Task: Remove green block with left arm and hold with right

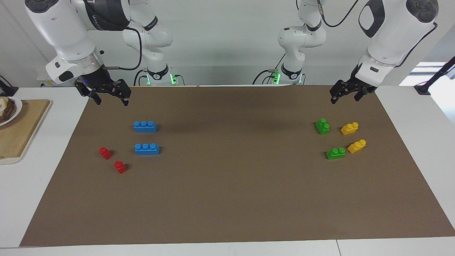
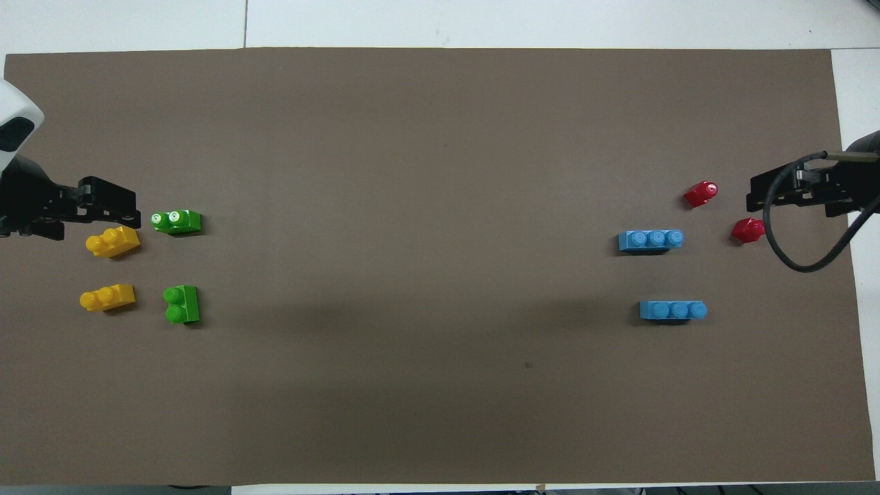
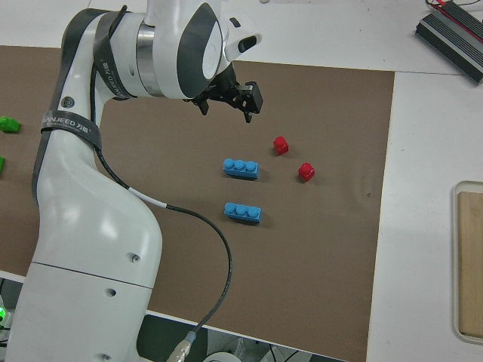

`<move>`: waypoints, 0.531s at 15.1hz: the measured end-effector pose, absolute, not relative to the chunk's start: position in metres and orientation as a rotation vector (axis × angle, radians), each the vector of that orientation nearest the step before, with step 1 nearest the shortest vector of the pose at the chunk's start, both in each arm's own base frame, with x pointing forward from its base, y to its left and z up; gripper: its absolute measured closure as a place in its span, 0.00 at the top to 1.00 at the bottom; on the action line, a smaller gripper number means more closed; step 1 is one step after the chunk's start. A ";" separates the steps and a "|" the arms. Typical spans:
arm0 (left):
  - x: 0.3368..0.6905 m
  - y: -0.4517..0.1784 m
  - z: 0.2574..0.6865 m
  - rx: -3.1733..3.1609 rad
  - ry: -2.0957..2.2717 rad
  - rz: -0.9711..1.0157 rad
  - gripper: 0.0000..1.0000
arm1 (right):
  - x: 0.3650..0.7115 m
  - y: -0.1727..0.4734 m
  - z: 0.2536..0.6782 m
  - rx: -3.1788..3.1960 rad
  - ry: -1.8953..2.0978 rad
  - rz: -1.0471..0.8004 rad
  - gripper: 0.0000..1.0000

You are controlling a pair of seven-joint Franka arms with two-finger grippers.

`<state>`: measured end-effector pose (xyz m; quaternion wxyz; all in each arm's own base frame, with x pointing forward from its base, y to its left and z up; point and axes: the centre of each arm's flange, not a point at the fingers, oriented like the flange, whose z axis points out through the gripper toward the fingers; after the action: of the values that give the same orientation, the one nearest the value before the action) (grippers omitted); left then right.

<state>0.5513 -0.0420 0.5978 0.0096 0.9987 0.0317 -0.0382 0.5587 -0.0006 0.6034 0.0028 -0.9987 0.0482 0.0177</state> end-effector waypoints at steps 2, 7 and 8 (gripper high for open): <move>0.552 -0.040 0.598 3.118 0.105 -0.119 1.00 | 0.559 -0.001 0.603 -3.132 0.151 0.056 1.00; 0.551 -0.042 0.599 3.118 0.099 -0.117 1.00 | 0.559 -0.002 0.603 -3.162 0.146 0.054 1.00; 0.551 -0.042 0.599 3.118 0.098 -0.117 1.00 | 0.559 -0.002 0.603 -3.163 0.146 0.054 1.00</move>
<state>0.5514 -0.0425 0.5987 0.0097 0.9988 0.0313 -0.0373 0.5587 -0.0019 0.6035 -0.0125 -0.9987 0.0460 0.0170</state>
